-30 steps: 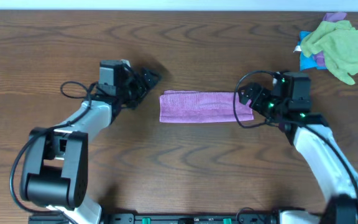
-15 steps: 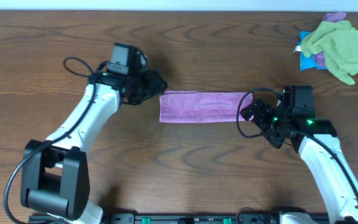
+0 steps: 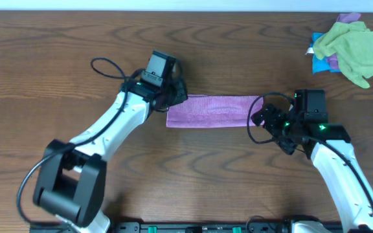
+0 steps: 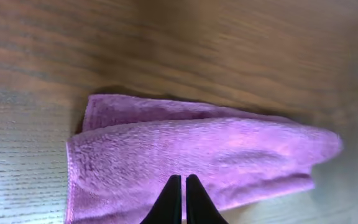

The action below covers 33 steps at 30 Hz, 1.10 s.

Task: Fold the cloth
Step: 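Move the left gripper to the folded strip's left end and grasp it, then grasp the strip's right end with the right gripper and lift it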

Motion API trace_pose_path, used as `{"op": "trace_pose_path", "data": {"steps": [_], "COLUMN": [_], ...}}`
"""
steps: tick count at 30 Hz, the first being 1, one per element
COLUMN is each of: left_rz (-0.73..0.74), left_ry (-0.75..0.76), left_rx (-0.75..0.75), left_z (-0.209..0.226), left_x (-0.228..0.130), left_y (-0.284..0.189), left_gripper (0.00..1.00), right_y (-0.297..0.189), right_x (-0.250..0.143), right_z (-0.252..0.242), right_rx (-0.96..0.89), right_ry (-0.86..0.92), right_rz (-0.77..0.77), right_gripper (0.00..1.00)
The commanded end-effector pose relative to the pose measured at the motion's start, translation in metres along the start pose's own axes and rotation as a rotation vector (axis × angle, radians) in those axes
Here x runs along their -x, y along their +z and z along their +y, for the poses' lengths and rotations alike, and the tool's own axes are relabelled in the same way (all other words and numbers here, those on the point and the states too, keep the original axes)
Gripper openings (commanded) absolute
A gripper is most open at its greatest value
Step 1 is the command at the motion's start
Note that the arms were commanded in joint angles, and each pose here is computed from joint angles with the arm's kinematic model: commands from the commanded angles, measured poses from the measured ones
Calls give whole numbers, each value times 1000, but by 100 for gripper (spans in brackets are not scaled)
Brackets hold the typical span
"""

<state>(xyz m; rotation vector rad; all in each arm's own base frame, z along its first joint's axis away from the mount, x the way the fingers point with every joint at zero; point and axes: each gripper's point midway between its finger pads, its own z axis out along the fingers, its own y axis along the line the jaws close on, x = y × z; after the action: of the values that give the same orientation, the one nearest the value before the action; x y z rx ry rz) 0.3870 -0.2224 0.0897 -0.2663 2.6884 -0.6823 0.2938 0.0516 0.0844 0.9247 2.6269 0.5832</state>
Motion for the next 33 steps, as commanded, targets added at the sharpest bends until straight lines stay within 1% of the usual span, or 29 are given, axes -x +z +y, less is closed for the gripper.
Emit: {"op": "trace_pose_path", "data": {"steps": [1,6,15,27,30,33], "left_rz": [39,95,114,128,128,128], "left_ry": [-50,-67,-75,-80,-81,-81], "left_rx": [55,71,88,115,115,115], "left_z": [15,24,32,40,40,40], "left_x": [-7,-19,-24,-28,-28,-28], "left_y": [25,42,54,60,60,60], "left_gripper": [6,6,6,6,6,6], "right_y": [8,23,48,87,92,97], "right_x": [-2,-6,-9,-2,0,-2], "right_z": [-8,-17,-24,-22,-23,-26], "right_rx": [-9,7,67,104,105,95], "right_ry": [9,3,-15,25,25,29], "right_rz": [-17,-33,-62,-35,-36,-26], "right_gripper": [99,99,99,96,94,87]}}
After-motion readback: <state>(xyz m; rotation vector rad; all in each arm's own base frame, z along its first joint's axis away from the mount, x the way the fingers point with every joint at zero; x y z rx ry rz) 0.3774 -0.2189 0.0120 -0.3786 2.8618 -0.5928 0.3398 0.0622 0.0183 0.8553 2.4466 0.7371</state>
